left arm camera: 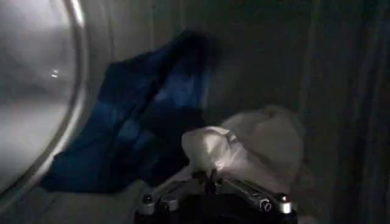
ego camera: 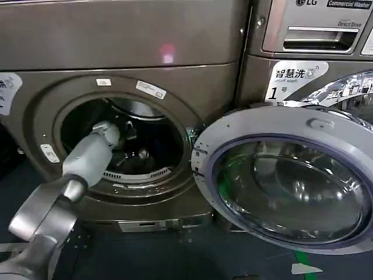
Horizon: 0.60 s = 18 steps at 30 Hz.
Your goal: Grasp the clothes from the dryer.
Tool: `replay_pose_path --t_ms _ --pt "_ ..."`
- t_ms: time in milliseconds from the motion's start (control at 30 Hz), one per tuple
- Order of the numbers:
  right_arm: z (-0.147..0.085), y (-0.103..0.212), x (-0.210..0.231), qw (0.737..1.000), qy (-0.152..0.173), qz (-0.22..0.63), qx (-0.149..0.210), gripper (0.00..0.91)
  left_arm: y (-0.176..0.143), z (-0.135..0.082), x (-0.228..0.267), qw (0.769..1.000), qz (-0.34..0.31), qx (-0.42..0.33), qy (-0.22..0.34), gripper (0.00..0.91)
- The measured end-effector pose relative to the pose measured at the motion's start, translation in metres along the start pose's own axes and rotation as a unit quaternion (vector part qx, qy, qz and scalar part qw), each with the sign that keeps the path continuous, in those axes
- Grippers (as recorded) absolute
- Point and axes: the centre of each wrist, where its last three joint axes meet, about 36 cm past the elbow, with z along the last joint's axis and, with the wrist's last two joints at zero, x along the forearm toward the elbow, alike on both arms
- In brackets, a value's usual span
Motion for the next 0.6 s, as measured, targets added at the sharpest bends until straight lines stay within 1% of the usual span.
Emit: replay_pose_path --t_ms 167,300,467,600 --pt "0.000 0.000 -0.001 1.000 -0.001 0.000 0.000 0.907 -0.007 -0.002 0.000 0.996 -0.026 0.058 -0.057 0.000" --pt "-0.001 0.001 -0.002 1.000 -0.002 -0.001 -0.001 0.907 -0.015 -0.007 -0.001 0.987 -0.055 0.110 -0.107 0.000" --pt "-0.001 0.002 -0.003 1.000 -0.003 -0.003 -0.001 0.907 -0.027 -0.015 -0.004 0.967 -0.094 0.174 -0.161 0.000" --pt "-0.002 0.002 -0.004 1.000 -0.004 -0.004 -0.001 0.907 -0.039 -0.025 -0.009 0.945 -0.125 0.226 -0.200 0.000"
